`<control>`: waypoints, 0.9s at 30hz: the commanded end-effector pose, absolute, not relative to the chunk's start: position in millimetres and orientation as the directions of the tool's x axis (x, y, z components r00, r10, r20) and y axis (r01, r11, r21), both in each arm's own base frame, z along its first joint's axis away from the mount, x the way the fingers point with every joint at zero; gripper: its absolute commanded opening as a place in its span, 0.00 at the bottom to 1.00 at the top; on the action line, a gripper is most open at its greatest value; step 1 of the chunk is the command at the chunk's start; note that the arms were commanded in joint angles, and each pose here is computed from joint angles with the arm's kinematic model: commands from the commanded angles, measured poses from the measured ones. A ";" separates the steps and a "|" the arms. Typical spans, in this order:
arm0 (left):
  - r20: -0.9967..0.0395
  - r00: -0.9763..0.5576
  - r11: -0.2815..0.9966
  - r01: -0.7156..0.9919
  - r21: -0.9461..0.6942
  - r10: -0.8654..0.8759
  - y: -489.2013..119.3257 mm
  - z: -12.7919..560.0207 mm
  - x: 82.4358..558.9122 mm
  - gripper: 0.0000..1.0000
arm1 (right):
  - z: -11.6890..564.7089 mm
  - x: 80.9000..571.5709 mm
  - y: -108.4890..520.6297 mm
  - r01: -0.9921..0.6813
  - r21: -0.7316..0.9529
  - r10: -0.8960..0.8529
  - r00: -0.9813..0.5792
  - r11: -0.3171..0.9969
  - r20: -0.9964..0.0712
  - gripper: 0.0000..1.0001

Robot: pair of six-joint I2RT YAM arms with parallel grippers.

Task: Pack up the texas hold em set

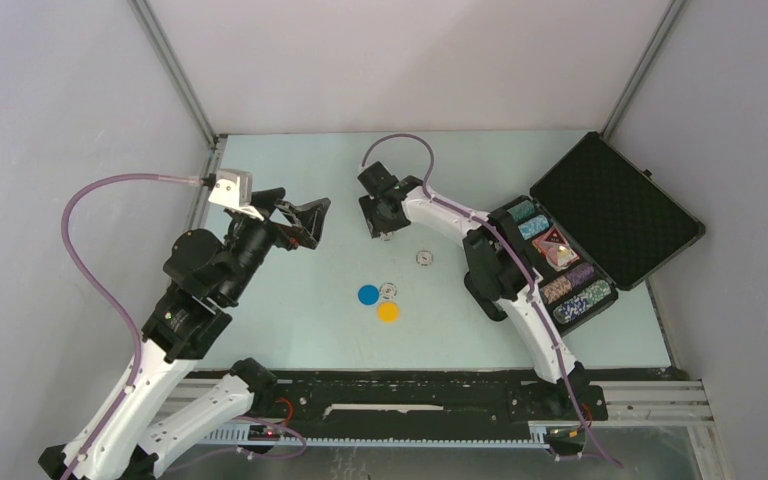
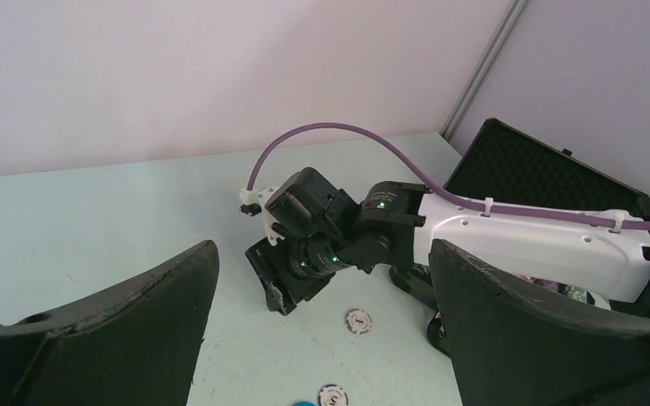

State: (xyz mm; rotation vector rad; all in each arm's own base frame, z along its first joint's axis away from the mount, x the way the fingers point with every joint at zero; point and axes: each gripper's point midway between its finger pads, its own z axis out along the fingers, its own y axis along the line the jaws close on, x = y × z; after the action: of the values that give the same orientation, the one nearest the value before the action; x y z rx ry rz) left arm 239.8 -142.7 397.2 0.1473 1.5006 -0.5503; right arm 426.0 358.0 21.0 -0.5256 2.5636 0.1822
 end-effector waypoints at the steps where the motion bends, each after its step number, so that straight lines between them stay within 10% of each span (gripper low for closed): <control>1: -0.966 -0.022 0.865 0.438 -0.242 -0.259 -146.8 393.1 242.3 1.00 | 0.4 415.0 354.6 -0.427 -0.016 -0.387 -0.802 0.904 -0.454 0.60; 27: -0.966 -0.022 0.866 0.438 -0.241 -0.257 -147.0 392.7 242.6 1.00 | 100.2 410.7 313.2 -0.358 0.038 -0.267 -0.759 0.933 -0.594 0.51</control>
State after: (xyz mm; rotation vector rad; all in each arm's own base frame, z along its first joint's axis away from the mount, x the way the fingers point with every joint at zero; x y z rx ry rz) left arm 239.9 -142.8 397.1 0.1474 1.5010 -0.5502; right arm 409.6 325.2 51.2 -0.4937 2.5710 0.1690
